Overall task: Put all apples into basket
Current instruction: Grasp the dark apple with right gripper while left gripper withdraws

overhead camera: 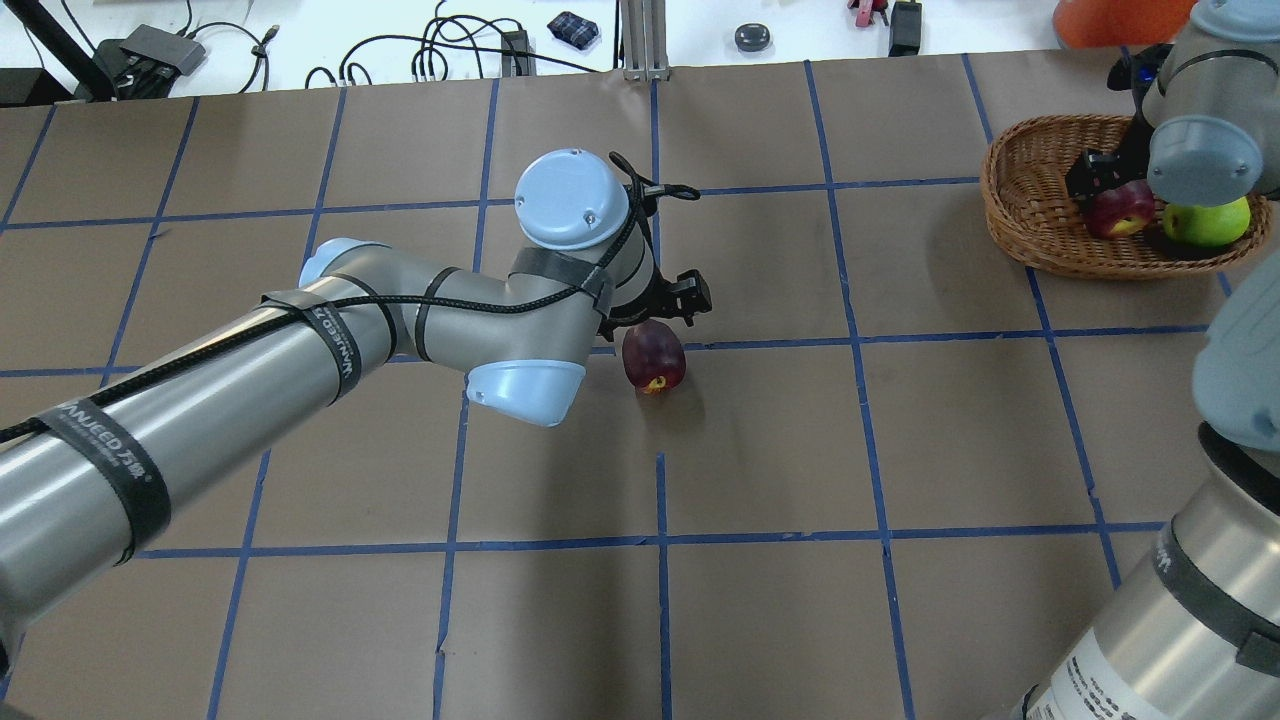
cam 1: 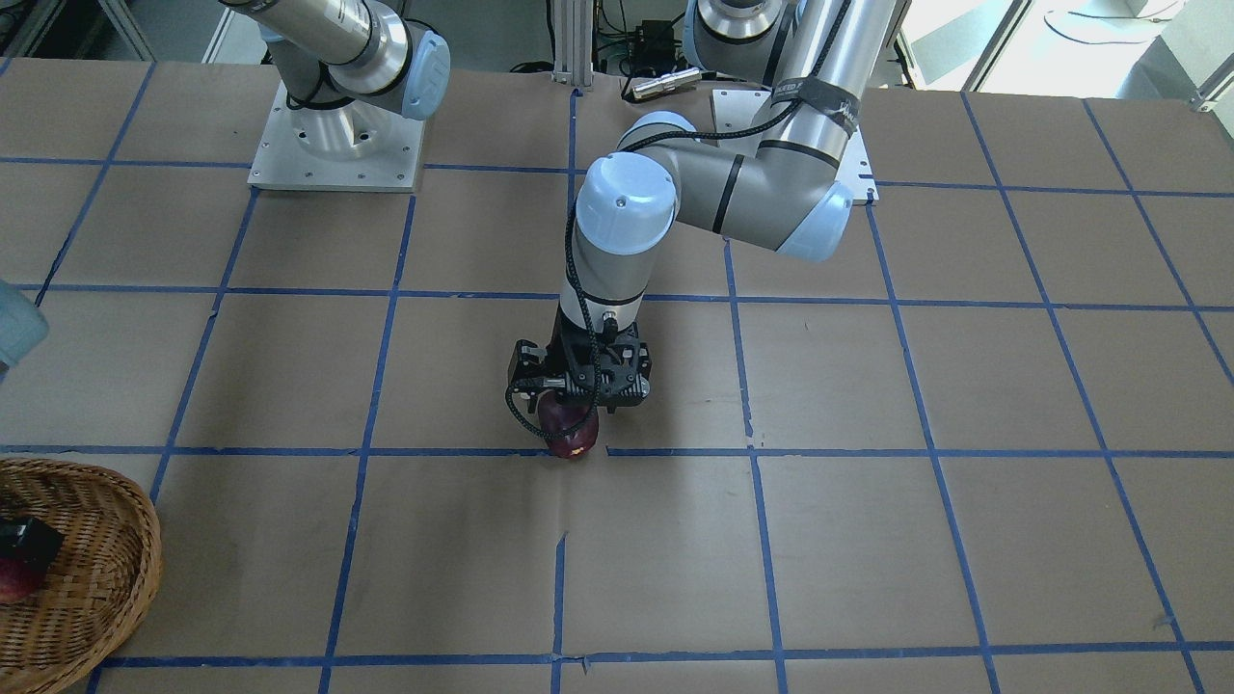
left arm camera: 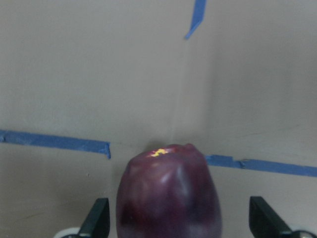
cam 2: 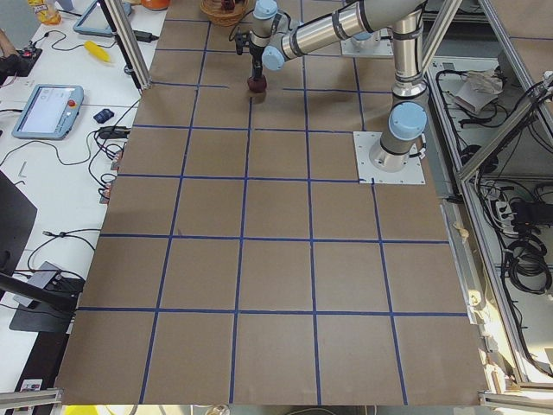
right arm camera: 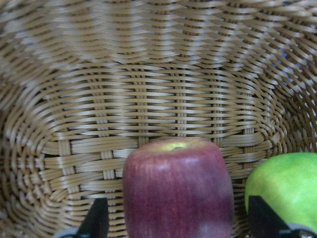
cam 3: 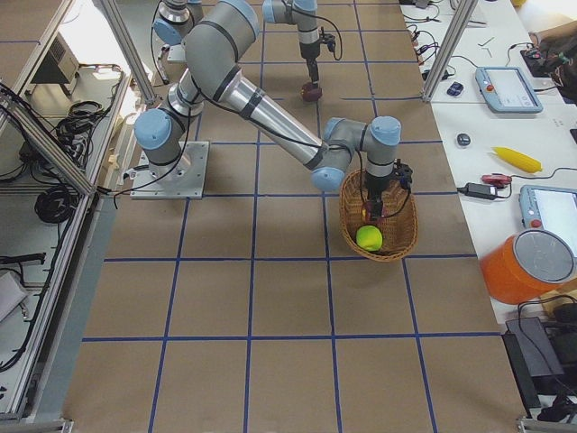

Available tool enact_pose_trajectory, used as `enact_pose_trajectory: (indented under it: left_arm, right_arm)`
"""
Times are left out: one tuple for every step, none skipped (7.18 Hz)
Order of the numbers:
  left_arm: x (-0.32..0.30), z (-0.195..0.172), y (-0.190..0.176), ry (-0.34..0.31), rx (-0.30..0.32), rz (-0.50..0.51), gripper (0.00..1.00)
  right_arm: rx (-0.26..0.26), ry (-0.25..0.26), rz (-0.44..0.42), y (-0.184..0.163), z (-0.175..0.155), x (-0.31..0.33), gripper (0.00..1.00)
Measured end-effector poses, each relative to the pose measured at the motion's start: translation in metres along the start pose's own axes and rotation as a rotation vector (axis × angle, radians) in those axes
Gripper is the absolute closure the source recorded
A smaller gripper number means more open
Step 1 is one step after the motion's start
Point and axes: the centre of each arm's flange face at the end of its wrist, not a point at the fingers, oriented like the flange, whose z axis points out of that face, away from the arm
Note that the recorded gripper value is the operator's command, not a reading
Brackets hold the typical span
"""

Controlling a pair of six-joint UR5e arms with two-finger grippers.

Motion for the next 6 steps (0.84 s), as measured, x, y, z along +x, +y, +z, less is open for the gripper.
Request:
enact_pose_trajectory:
  left_arm:
    - [-0.007,-0.032,-0.007,-0.005,-0.004,0.04,0.0]
    - [-0.018,-0.067,-0.015,-0.021,-0.033,0.088,0.0]
    - [-0.032,-0.102,-0.022,-0.039,-0.074,0.117,0.0]
    - [-0.05,-0.139,-0.027,-0.056,-0.118,0.125,0.0]
    - [-0.07,-0.171,-0.027,-0.073,-0.159,0.105,0.0]
    - [-0.094,-0.198,-0.023,-0.087,-0.193,0.085,0.0]
  right_arm:
    - [0.002,-0.009,-0.029,0.001,-0.032,-0.02,0.0]
    - [-0.005,-0.026,-0.072,0.005,-0.068,-0.06,0.0]
    - [-0.014,-0.044,-0.111,0.012,-0.099,-0.11,0.0]
    - [-0.028,-0.077,-0.149,0.023,-0.121,-0.169,0.0]
    - [-0.04,-0.12,-0.188,0.036,-0.136,-0.231,0.0]
    - [-0.049,-0.151,-0.22,0.053,-0.146,-0.295,0.0]
